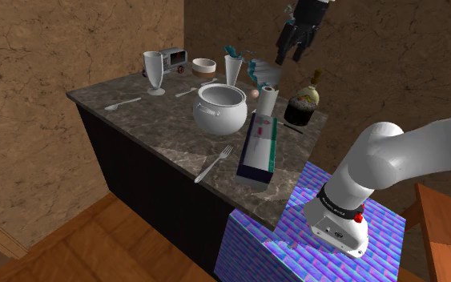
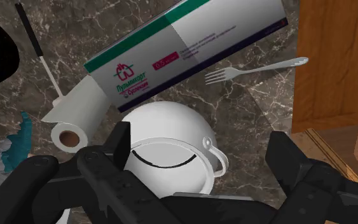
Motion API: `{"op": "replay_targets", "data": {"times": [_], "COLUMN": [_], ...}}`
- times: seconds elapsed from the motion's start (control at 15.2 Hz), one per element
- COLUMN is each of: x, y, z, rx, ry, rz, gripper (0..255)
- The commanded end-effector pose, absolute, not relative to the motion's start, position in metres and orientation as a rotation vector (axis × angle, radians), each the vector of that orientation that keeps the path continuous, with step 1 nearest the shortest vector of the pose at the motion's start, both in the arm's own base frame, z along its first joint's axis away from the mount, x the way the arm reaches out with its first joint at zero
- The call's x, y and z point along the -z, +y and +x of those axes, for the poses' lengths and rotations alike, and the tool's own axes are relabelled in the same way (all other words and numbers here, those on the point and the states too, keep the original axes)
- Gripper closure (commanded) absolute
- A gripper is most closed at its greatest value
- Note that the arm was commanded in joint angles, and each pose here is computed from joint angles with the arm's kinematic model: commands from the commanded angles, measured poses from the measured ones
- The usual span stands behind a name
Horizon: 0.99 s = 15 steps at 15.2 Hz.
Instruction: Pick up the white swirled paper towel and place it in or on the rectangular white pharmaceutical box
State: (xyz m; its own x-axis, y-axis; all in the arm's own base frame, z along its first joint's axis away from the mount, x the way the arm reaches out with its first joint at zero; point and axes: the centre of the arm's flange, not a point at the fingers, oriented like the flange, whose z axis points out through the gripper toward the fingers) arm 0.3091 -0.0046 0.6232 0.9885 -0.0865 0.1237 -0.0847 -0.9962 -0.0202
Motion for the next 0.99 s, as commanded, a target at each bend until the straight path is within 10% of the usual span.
{"op": "replay_targets", "data": {"times": [0.0, 0.92], "x": [-0.623, -0.515], "y": [-0.005, -0.118], "z": [0.309, 0.408], "rx": [0.195, 0.108], "ry": [0.134, 0.035], "rz": [-3.118, -3.165], "gripper": [0, 0]}}
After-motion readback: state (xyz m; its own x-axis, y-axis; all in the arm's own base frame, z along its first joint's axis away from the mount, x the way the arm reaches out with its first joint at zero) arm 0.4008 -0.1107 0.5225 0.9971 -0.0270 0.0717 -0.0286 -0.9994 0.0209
